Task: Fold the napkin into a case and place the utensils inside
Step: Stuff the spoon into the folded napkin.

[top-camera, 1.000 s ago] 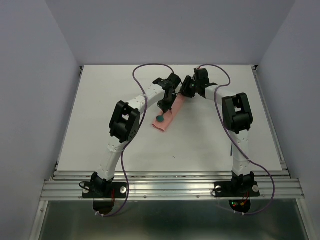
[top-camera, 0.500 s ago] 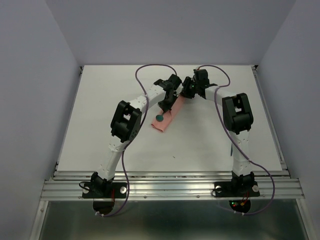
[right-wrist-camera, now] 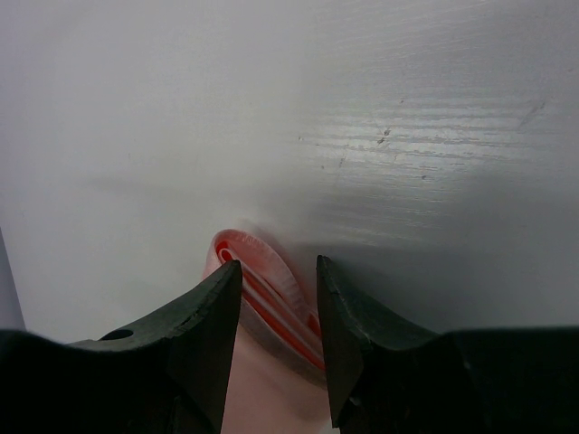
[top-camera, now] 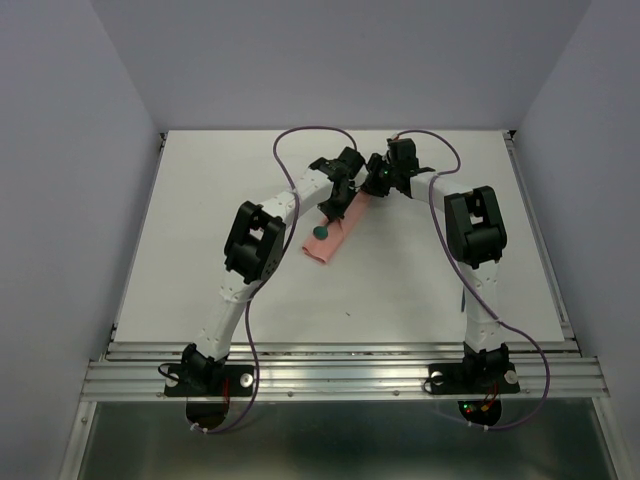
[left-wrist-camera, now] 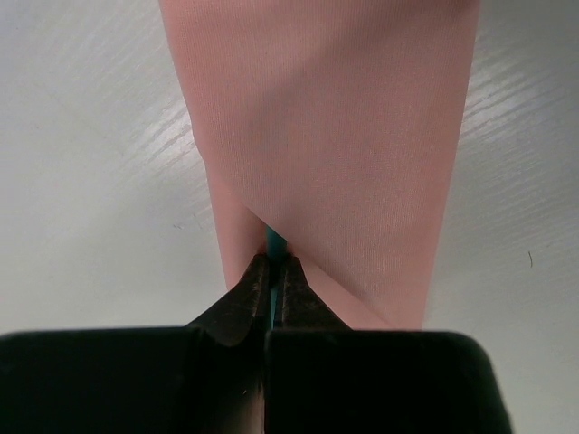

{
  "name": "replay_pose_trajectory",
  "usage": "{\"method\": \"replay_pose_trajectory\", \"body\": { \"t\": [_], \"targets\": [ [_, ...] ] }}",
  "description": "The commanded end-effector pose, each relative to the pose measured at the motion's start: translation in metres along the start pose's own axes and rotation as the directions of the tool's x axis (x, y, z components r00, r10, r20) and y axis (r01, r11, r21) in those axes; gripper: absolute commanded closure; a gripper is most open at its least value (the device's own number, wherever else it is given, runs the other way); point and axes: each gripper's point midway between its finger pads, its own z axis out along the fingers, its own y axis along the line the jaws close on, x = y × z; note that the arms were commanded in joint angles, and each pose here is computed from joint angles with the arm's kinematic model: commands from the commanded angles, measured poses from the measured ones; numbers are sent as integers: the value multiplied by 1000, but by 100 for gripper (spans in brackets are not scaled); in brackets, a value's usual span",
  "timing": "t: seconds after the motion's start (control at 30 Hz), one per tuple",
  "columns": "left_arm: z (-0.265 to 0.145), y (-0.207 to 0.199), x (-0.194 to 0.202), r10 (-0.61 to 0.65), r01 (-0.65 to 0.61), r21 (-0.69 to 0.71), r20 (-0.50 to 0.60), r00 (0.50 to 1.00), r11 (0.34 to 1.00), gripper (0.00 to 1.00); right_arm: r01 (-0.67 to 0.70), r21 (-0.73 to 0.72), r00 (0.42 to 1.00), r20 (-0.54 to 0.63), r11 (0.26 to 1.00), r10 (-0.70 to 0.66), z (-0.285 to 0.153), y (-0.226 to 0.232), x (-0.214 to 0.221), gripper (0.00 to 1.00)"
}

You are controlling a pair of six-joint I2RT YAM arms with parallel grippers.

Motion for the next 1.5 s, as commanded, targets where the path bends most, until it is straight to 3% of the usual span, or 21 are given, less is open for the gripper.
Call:
{"method": "replay_pose_trajectory", "body": {
  "t": [0.0, 0.23, 0.27, 0.33, 0.47, 0.6, 0.8, 0.97, 1.2, 1.47],
  "targets": [
    [-12, 5, -20, 18, -17, -10, 60, 998, 1000, 100, 9, 42, 998, -55, 999, -6, -1, -10, 21, 55],
    [-13, 7, -20, 11, -10, -14, 60, 998, 1000, 98, 9, 48, 999, -51, 999, -6, -2, -11, 21, 55],
    [-14, 5, -19, 10, -10, -7, 62, 998, 1000, 90, 9, 48, 999, -51, 999, -6, -2, -11, 21, 55],
    [-15, 3, -18, 10, -11, 2, 59, 998, 1000, 83, 8, 49, 999, -53, 999, -5, -2, -11, 22, 55],
    [-16, 6, -15, 8, -8, -8, 54, 999, 1000, 79, 8, 51, 999, -45, 999, -6, -3, -10, 19, 55],
    [-22, 6, -16, 4, -4, -10, 60, 998, 1000, 60, 18, 49, 999, -28, 999, -16, -7, -6, 14, 55],
    [-37, 9, -20, -8, 10, -19, 82, 997, 1000, 57, 29, 43, 1000, 3, 999, -29, -17, 4, 3, 53],
    [-52, 12, -19, -19, 22, -29, 96, 995, 999, 47, 33, 65, 996, 85, 997, -39, -33, 16, -21, 45],
    [-71, 17, -16, -31, 37, -49, 116, 993, 998, 46, 21, 99, 976, 213, 995, -41, -63, 19, -66, 32],
    [-103, 11, -7, -69, 71, -4, 159, 985, 997, 38, -79, 195, 935, 354, 978, 5, -133, -26, -124, 19]
  ]
}}
